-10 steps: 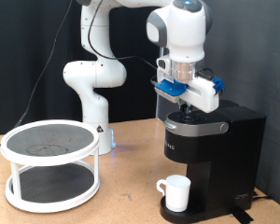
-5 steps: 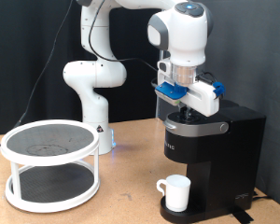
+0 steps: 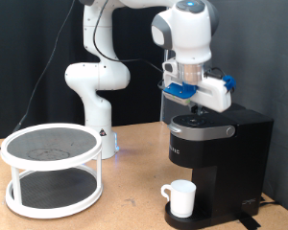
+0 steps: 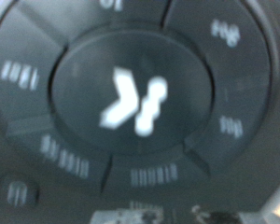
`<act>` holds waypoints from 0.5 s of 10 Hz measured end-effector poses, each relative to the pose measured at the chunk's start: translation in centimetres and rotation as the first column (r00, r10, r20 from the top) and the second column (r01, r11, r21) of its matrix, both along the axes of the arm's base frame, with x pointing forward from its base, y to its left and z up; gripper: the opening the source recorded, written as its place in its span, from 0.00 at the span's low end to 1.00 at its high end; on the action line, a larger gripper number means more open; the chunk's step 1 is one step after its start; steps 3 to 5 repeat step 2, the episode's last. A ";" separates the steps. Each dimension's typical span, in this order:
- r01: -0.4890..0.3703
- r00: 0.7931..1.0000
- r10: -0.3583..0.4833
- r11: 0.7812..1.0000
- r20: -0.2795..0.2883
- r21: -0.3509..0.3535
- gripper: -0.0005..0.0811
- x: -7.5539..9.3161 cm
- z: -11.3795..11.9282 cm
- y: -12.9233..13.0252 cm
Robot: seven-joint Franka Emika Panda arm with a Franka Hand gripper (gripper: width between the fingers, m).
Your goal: Make a cup of coffee with the keurig machine
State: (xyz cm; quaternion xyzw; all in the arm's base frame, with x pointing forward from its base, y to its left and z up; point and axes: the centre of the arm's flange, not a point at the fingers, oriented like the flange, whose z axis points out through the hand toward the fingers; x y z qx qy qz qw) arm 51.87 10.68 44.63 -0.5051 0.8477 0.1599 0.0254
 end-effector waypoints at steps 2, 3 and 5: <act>-0.010 0.999 0.008 0.999 0.037 0.053 0.01 -1.2 2.4 -0.2; -0.010 0.999 0.008 0.999 0.037 0.053 0.01 -1.2 2.4 -0.2; -0.010 0.999 0.008 0.999 0.037 0.053 0.01 -1.2 2.4 -0.2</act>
